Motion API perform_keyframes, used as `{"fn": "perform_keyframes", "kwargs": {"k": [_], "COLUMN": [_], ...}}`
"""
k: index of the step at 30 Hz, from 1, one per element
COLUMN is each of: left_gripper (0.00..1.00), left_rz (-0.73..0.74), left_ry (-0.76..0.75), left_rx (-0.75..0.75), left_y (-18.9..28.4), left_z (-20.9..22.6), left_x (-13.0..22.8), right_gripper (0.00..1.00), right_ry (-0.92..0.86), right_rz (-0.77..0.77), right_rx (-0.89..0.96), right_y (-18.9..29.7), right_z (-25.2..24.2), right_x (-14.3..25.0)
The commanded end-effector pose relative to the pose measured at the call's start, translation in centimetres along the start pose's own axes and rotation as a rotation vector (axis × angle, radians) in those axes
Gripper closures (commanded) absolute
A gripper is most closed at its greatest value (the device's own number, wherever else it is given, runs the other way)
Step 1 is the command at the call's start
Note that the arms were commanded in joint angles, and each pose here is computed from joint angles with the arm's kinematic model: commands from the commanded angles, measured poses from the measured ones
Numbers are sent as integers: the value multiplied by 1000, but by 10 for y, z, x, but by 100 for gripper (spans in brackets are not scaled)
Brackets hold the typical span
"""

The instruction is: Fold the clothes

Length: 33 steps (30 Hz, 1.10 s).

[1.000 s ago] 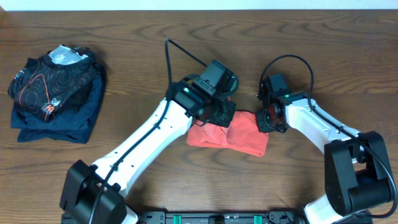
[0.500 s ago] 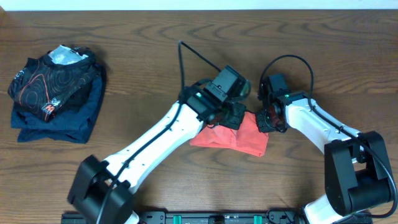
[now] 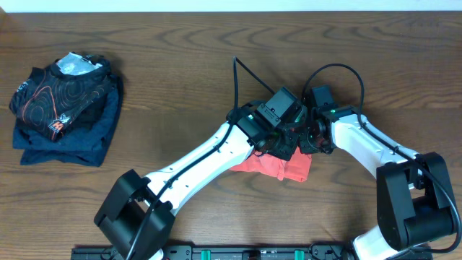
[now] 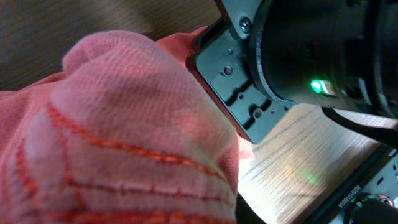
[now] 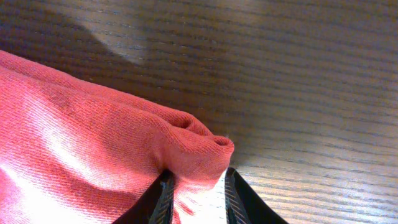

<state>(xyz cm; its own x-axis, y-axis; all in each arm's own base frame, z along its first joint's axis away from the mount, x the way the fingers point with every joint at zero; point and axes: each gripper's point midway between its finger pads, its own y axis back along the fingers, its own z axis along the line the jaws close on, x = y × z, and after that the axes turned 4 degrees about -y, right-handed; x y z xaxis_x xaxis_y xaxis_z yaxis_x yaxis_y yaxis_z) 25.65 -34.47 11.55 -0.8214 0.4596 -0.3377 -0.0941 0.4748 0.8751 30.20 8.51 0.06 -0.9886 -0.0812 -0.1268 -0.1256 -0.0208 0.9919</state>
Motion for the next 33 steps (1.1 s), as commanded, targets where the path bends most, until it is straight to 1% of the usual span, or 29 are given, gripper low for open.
{"fn": "perform_keyframes", "kwargs": {"k": [1, 5, 7, 9, 11, 13, 14, 17, 20, 22, 24, 25, 27, 29, 30, 33], "left_gripper": [83, 83, 72, 69, 62, 61, 61, 61, 61, 60, 60, 60, 60, 60, 60, 60], "left_rz": [-20, -40, -41, -31, -24, -40, -61, -153, -248, -279, -279, -272, -242, -207, -187, -128], "left_ry": [-11, -16, -16, -15, -14, -27, -42, -58, 3, 59, 126, 170, 250, 289, 310, 343], "left_rx": [20, 27, 27, 33, 34, 36, 39, 13, -94, -151, -181, -195, -219, -238, -243, -230], "left_y": [0, 0, 0, 0, 1, 8, 16, 48, 87, 109, 121, 124, 124, 119, 113, 95], "left_z": [-6, -7, -8, -8, -8, -9, -9, 1, 37, 63, 87, 99, 119, 134, 140, 145], "left_x": [-8, -13, -13, -11, -9, -11, -15, -31, -44, -44, -41, -38, -28, -19, -14, -2], "right_gripper": [73, 73, 74, 75, 78, 78, 76, 75, 74, 73, 69, 69, 66, 62, 62, 62], "right_ry": [7, 7, 3, 3, -8, -36, -42, -85, -138, -165, -164, -131, -34, 65, 112, 153], "right_rz": [88, 93, 95, 96, 95, 77, 66, 29, -23, -70, -119, -144, -179, -190, -183, -119], "right_rx": [-27, -26, -29, -32, -29, -17, -9, 65, 117, 103, 41, -20, -179, -362, -453, -583], "right_y": [-15, -15, -15, -14, -10, -2, 3, 27, 59, 84, 106, 117, 134, 146, 151, 152], "right_z": [9, 9, 10, 10, 9, 4, 1, -20, -41, -46, -38, -28, 3, 39, 57, 86], "right_x": [21, 22, 23, 23, 21, 14, 10, -5, -23, -36, -49, -56, -63, -61, -57, -41]}}
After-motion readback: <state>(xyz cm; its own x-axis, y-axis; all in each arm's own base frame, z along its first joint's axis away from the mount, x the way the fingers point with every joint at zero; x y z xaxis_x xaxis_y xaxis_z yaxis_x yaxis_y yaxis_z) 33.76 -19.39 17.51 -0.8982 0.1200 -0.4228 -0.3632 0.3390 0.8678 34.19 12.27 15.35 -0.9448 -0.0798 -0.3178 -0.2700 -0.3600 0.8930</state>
